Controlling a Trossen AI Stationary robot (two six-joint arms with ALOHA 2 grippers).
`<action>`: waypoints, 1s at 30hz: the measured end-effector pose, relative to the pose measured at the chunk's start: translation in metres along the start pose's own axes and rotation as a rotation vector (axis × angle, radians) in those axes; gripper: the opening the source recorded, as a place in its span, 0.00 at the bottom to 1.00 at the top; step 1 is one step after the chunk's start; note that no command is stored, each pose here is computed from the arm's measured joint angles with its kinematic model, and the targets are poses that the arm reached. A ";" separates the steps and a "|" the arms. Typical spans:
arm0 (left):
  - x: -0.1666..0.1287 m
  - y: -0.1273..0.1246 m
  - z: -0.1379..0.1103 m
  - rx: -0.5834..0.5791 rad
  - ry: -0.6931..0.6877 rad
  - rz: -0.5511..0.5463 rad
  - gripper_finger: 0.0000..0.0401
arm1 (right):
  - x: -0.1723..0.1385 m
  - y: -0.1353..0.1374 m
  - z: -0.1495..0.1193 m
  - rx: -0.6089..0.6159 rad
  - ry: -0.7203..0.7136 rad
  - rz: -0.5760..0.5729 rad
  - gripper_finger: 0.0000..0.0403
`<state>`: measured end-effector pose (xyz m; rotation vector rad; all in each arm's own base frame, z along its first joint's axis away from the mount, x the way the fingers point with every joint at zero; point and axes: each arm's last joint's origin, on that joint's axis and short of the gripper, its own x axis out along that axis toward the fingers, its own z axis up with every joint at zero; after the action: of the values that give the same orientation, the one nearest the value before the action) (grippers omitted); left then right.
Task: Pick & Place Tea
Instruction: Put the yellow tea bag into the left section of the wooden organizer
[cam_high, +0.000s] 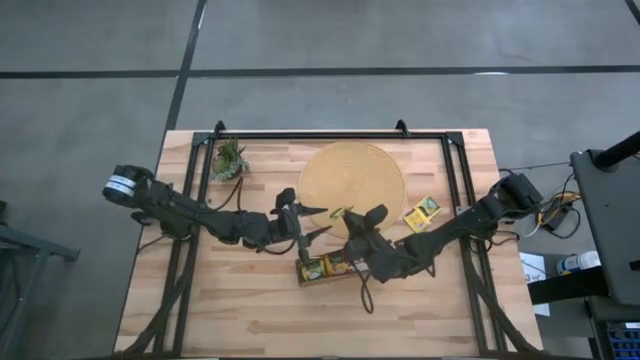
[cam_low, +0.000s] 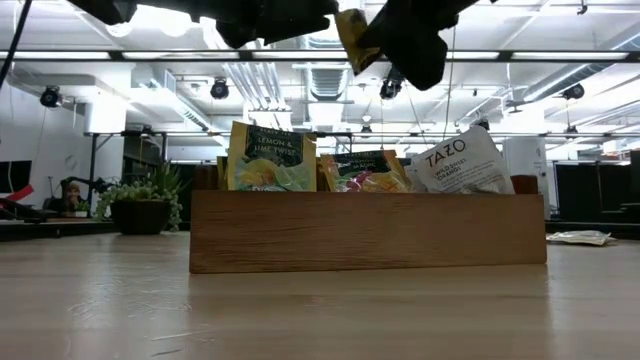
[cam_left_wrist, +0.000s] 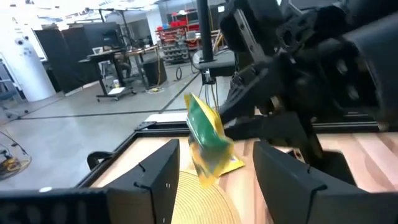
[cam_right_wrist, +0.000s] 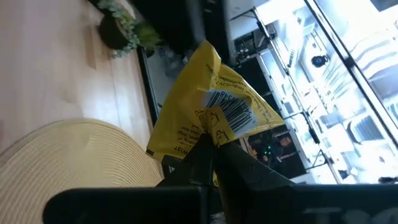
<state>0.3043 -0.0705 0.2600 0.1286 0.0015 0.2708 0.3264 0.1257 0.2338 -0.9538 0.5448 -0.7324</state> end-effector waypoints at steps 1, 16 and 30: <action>0.000 0.000 0.000 -0.008 0.000 0.000 0.49 | 0.001 0.003 0.001 -0.011 0.001 0.002 0.02; 0.003 -0.004 -0.005 0.013 0.016 -0.010 0.08 | -0.001 0.008 0.028 0.045 -0.056 0.057 0.02; -0.004 -0.015 -0.009 0.375 0.084 -0.042 0.04 | -0.007 -0.001 0.032 0.131 -0.039 0.070 0.44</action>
<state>0.3039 -0.0848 0.2488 0.4894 0.1391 0.2319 0.3443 0.1476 0.2507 -0.8218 0.4876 -0.6766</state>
